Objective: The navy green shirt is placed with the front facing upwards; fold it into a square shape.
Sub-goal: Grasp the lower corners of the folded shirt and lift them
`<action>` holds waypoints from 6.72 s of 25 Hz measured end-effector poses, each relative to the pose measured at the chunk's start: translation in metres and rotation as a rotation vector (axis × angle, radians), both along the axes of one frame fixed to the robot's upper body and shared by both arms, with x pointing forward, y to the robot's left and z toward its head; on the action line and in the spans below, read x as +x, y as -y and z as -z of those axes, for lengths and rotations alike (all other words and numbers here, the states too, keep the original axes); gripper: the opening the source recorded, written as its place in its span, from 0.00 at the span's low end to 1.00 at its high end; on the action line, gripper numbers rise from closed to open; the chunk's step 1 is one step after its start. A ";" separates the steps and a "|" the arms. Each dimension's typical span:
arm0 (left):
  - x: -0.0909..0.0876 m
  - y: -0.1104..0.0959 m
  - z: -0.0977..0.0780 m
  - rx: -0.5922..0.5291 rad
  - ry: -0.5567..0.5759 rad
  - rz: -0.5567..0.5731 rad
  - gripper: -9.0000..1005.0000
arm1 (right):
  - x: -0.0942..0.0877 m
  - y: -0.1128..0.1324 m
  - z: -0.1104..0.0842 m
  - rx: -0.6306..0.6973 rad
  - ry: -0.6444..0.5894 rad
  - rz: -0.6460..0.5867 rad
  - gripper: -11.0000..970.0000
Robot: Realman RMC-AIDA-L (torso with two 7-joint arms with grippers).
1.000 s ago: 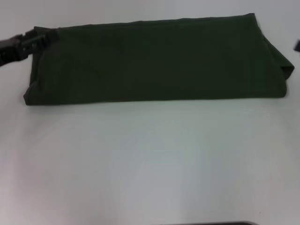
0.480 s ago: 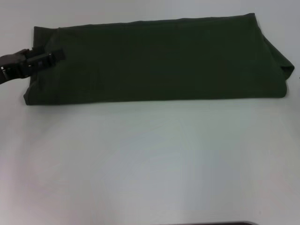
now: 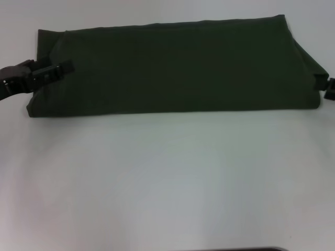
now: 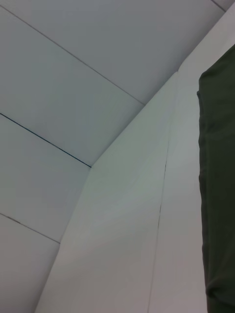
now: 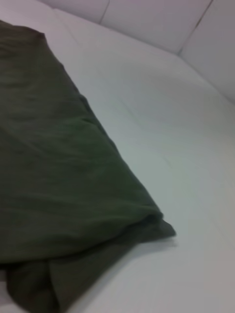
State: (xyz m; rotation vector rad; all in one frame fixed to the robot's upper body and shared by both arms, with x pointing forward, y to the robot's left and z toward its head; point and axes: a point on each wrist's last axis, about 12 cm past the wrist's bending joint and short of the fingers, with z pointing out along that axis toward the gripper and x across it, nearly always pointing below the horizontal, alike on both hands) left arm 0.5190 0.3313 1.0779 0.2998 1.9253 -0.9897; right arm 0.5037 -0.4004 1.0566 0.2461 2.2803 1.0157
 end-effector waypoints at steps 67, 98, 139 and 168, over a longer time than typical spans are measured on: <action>-0.010 -0.030 0.022 0.209 -0.204 -0.061 0.86 | 0.013 -0.013 0.016 -0.052 -0.040 0.041 0.03; 0.000 -0.023 0.025 0.264 -0.250 -0.039 0.83 | 0.014 -0.013 0.014 -0.044 -0.032 0.048 0.03; 0.008 -0.019 0.025 0.312 -0.290 -0.027 0.32 | 0.011 -0.012 0.015 -0.035 -0.027 0.051 0.03; -0.028 -0.047 0.009 0.263 -0.266 0.047 0.05 | -0.046 -0.004 0.020 0.000 0.083 -0.094 0.04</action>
